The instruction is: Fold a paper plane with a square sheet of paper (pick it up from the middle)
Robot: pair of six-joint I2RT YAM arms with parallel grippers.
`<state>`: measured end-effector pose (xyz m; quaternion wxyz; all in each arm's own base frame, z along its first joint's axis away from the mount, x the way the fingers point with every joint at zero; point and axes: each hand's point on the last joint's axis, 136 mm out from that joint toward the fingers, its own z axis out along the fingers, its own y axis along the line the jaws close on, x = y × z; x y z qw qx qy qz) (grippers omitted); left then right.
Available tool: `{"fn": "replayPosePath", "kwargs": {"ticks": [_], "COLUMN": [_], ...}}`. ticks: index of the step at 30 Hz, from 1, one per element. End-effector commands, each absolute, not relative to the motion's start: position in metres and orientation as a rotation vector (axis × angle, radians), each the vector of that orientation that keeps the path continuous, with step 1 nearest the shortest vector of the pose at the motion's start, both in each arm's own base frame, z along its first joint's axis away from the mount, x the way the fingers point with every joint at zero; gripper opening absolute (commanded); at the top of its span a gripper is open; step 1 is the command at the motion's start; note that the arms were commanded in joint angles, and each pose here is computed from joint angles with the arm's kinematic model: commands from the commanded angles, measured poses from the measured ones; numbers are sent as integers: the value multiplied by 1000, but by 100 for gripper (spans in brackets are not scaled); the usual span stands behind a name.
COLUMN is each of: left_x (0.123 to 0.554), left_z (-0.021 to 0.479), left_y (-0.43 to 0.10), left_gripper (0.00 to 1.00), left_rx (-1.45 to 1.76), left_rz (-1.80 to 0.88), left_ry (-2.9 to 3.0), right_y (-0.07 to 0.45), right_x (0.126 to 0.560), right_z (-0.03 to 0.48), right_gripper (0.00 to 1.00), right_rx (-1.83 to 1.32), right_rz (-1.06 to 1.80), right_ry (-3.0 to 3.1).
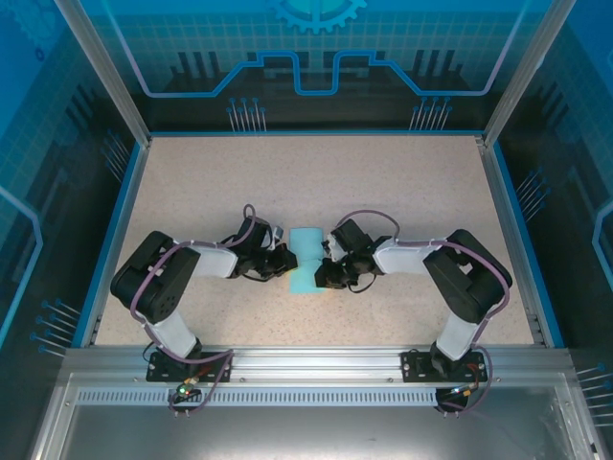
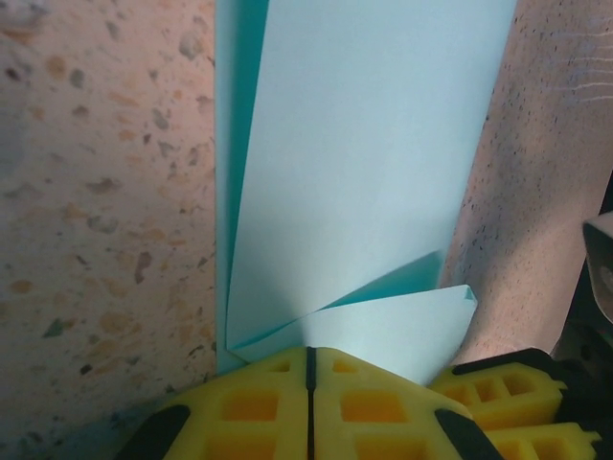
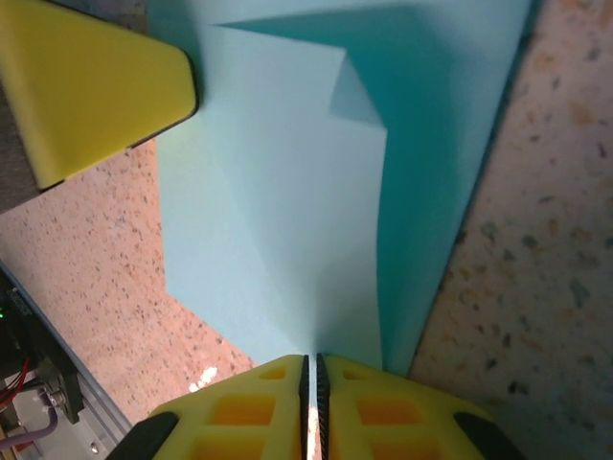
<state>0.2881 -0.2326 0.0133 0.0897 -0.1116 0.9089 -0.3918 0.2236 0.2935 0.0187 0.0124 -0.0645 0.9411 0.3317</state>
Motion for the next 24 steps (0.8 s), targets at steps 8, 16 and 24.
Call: {"fn": "replayPosePath", "kwargs": {"ticks": [8,16,24], "left_x": [281,282,281], "left_z": [-2,-1,-2], "left_y": [-227,-228,-226], "left_gripper": [7,7,7], "left_rx": [-378,-381,-384], "left_rz": [-1096,-1104,-1097], "left_ry": [2767,2763,2766], "right_y": [330,327,306], "right_x": [244,241,230], "right_z": [43,9,-9], "right_gripper": [14,13,13], "right_rx": [-289,-252,-223], "right_rz": [1034,976,857], "right_ry": [2882,2971,3042]}}
